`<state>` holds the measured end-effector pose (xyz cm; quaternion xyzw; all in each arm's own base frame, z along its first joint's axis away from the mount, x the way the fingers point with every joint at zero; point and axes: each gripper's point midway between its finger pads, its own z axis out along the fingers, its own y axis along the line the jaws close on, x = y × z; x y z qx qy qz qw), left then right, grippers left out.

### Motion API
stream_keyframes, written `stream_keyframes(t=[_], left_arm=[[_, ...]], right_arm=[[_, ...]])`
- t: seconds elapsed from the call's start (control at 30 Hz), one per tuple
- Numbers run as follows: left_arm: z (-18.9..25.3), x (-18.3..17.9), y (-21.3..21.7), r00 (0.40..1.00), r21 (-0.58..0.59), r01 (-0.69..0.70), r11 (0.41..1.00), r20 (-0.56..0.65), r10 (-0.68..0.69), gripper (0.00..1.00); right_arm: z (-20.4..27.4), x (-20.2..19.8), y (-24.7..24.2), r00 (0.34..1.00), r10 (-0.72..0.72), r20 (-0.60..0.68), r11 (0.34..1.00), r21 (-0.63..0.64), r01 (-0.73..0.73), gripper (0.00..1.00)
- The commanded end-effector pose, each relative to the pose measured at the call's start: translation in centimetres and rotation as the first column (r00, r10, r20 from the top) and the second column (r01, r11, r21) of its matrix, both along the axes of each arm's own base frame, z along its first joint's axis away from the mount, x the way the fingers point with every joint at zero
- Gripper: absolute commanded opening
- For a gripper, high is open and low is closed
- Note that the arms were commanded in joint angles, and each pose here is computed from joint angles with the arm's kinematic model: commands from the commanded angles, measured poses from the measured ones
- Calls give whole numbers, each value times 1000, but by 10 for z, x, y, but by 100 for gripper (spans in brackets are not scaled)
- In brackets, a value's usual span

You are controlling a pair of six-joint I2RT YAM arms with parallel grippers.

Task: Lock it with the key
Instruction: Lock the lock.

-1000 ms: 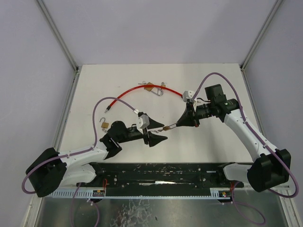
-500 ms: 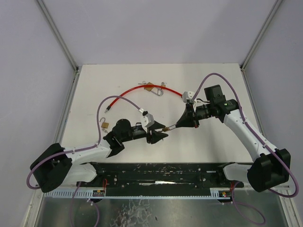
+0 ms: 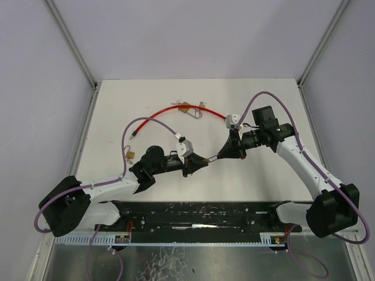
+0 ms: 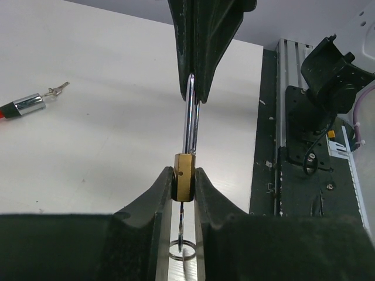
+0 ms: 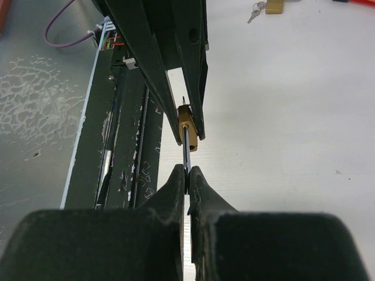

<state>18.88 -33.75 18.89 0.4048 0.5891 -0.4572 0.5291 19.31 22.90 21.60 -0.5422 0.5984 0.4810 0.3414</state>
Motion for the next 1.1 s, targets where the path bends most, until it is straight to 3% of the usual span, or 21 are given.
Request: stream_keyframes(t=[0.0,0.33,0.8,1.07], left_arm=[[12,-6,-6,998,-14,55,998,28,-54,1],[22,-21,-14,986,-33,166,986,36,-164,1],[41,20,-8,994,-108,31,994,110,-19,1],[41,40,8,991,-139,-15,990,126,33,1]], right_arm=[[7,-9,6,997,64,33,996,58,-65,0],[-5,-24,12,981,156,118,985,61,-163,0],[-34,-39,38,973,225,54,973,40,-227,0],[-79,-39,48,970,243,-20,964,-103,-244,0]])
